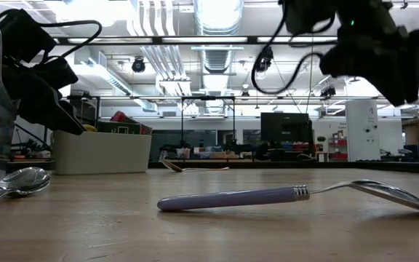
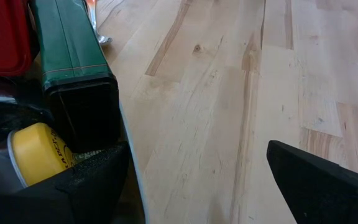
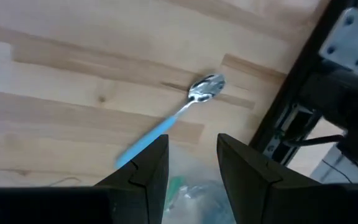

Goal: Pick & Place Food Item
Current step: Put the blue spoon into the white bin

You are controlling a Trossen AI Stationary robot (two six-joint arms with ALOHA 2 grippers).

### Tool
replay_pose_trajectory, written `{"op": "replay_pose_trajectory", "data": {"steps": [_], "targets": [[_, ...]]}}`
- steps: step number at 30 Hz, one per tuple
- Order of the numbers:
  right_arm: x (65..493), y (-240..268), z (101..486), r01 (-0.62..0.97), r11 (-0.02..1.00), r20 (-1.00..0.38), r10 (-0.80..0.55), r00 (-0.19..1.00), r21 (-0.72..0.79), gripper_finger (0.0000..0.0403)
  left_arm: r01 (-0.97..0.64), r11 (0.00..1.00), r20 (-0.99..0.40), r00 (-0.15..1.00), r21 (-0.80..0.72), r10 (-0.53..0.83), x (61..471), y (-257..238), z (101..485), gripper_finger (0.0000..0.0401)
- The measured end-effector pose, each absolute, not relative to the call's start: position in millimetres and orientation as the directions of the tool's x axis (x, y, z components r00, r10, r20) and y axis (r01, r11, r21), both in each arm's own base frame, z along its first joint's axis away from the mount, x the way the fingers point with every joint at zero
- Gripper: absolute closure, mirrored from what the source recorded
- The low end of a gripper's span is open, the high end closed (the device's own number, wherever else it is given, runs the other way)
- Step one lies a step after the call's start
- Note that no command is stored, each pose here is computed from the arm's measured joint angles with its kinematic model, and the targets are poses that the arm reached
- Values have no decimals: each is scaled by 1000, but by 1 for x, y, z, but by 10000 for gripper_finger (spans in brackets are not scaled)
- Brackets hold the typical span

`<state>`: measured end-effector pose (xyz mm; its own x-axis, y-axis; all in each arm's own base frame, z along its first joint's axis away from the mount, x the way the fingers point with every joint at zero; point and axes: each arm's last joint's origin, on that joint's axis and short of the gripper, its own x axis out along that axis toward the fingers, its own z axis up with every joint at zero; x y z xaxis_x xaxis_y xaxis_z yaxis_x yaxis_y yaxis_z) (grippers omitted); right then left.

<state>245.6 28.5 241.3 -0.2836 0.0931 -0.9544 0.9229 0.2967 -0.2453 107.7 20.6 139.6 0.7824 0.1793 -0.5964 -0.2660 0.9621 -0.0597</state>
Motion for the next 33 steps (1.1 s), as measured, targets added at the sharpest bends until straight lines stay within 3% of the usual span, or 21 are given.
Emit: {"op": "replay_pose_trajectory", "data": {"steps": [11,33], "targets": [[233,4,191,931,327,-905,327,-271,-161,268,-266,962,-596,782,-60,179,108,21,140,18],[203,-10,133,960,262,-863,457,-214,-99,268,-266,962,-596,782,-60,179,108,21,140,18]]}}
